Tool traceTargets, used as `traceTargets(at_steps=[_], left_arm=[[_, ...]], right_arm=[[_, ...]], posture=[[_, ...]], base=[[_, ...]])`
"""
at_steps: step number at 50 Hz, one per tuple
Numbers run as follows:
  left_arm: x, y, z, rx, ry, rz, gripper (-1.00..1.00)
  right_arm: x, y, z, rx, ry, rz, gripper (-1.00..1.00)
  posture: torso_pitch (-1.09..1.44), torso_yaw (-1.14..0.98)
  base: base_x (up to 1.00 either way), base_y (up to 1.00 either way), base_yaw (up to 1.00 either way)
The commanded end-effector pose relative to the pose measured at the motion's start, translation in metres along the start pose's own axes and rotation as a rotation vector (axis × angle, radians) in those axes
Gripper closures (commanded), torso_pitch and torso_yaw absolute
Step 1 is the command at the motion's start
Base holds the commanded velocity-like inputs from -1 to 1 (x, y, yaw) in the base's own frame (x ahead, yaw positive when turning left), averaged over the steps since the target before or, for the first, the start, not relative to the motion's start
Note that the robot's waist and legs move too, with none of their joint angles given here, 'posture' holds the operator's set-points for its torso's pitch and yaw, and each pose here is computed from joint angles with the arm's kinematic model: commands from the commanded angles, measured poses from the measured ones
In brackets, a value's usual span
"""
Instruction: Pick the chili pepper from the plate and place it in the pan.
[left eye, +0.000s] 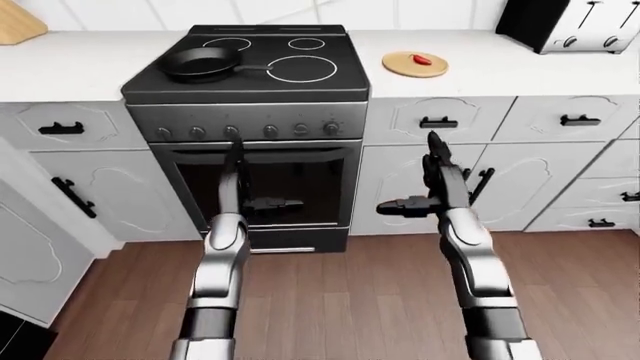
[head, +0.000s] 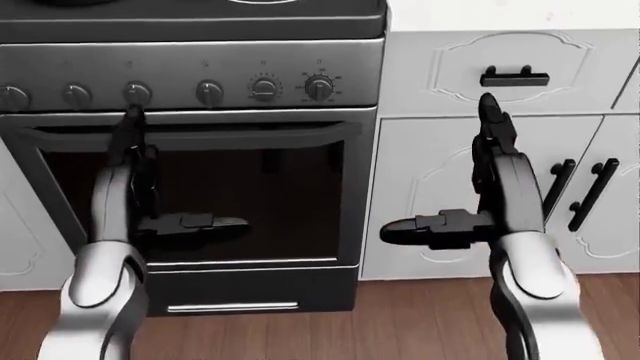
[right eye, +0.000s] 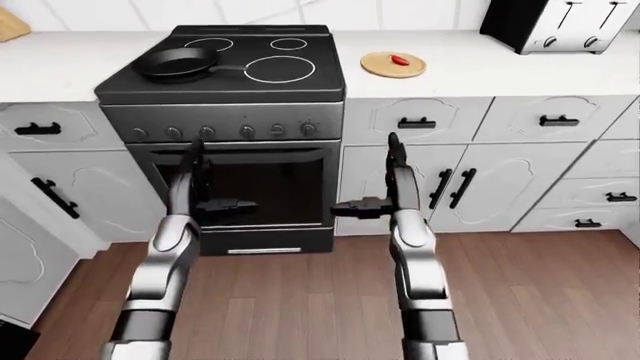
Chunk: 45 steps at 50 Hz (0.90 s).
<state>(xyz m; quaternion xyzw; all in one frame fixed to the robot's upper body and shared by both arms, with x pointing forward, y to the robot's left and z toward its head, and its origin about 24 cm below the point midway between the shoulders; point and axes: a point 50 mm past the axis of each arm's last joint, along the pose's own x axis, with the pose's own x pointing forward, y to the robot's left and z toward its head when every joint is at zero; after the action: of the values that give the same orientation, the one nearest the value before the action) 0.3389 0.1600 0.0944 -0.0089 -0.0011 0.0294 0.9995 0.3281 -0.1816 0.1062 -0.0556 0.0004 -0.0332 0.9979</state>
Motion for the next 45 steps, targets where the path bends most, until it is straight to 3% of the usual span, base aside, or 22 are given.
traceTargets(at_steps=[1,5,7,11,17,21,27,31,45], left_arm=[[0.005,-0.003,0.028,-0.008,-0.095,-0.007,-1.00],[0.012,-0.001,0.046,-0.004,-0.111,0.014,-1.00],[0.016,-0.001,0.053,0.023,-0.111,0.018,-1.00],[0.024,-0.002,0.076,0.004,-0.126,0.004,-1.00],[0.032,-0.005,0.104,0.000,-0.161,-0.001,-1.00],[0.025,-0.003,0.117,0.003,-0.186,0.011,-1.00],[0.017,-0.001,0.132,0.001,-0.193,0.015,-1.00],[0.016,0.006,0.139,-0.009,-0.201,0.034,-1.00],[0.011,0.004,0.144,-0.008,-0.212,0.016,-1.00]], right_arm=[[0.005,-0.005,0.030,-0.010,-0.076,-0.003,-1.00],[0.004,-0.006,0.042,-0.018,-0.065,-0.002,-1.00],[0.006,-0.014,0.052,-0.039,-0.079,-0.048,-1.00],[0.008,-0.025,0.081,-0.030,-0.119,-0.068,-1.00],[0.014,-0.028,0.101,-0.055,-0.126,-0.079,-1.00],[0.001,-0.036,0.129,-0.049,-0.157,-0.091,-1.00],[-0.012,-0.036,0.147,-0.045,-0.197,-0.087,-1.00],[-0.017,-0.038,0.154,-0.040,-0.216,-0.089,-1.00],[-0.018,-0.040,0.152,-0.033,-0.224,-0.087,-1.00]], posture=[[0.00,0.00],[0.00,0.00],[0.00,0.00],[0.00,0.00],[0.00,0.00],[0.00,0.00],[0.00,0.00],[0.00,0.00],[0.00,0.00]], base=[[0.00,0.00,0.00],[0.00,0.00,0.00],[0.00,0.00,0.00],[0.00,0.00,0.00],[0.00,0.00,0.00],[0.00,0.00,0.00],[0.00,0.00,0.00],[0.00,0.00,0.00],[0.13,-0.01,0.00]])
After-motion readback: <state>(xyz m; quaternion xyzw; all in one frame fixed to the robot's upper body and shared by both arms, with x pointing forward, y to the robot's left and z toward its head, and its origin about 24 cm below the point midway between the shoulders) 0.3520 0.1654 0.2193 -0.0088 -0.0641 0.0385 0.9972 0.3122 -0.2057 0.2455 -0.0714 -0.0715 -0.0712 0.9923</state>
